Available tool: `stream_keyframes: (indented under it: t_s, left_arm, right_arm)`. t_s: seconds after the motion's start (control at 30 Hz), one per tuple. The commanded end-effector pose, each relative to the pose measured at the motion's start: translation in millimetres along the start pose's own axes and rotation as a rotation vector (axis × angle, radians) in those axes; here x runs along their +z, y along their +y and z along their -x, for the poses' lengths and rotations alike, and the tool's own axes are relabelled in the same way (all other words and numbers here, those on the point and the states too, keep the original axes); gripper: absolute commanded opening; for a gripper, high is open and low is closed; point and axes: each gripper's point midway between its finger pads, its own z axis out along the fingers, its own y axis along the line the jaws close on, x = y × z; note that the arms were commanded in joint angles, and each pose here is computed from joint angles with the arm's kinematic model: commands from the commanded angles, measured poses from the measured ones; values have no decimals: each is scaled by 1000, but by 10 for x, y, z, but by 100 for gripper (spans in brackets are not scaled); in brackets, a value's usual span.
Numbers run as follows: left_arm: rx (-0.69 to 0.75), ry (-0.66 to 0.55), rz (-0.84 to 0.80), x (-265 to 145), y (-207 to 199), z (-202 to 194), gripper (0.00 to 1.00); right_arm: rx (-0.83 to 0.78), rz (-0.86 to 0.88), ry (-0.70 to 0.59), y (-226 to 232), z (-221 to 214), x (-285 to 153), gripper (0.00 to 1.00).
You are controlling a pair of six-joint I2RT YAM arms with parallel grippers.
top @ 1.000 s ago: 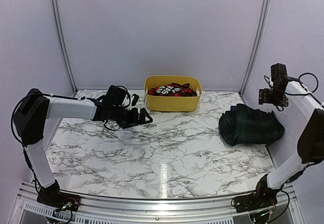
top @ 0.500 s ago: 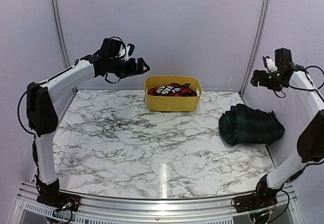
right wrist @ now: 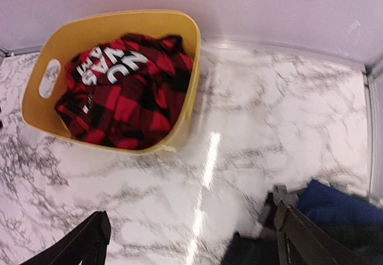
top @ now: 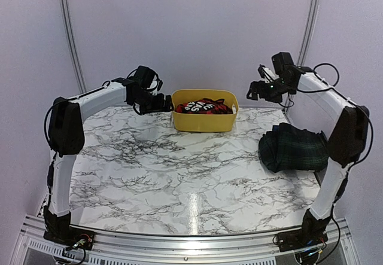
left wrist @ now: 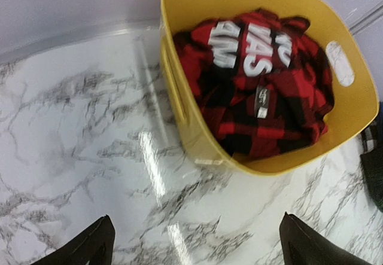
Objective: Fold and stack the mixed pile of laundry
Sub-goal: Pick up the crumpled shirt from the center of the board.
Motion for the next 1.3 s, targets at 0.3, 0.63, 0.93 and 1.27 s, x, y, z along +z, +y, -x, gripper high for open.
stream_keyframes:
  t_s: [0.3, 0.63, 0.93, 1.27]
  left_arm:
    - [-26, 49, 113, -665, 378, -560, 99]
    - [-54, 53, 164, -905, 705, -735, 99]
    - [-98, 44, 157, -944, 834, -714, 99]
    - [-119, 55, 128, -862, 803, -751, 99]
  right_arm:
    - [-103, 108, -32, 1265, 348, 1463, 88]
    - [-124, 55, 84, 1196, -137, 2005, 79]
    - [-154, 29, 325, 1009, -846, 1752, 81]
    - [-123, 35, 264, 1065, -763, 2160, 87]
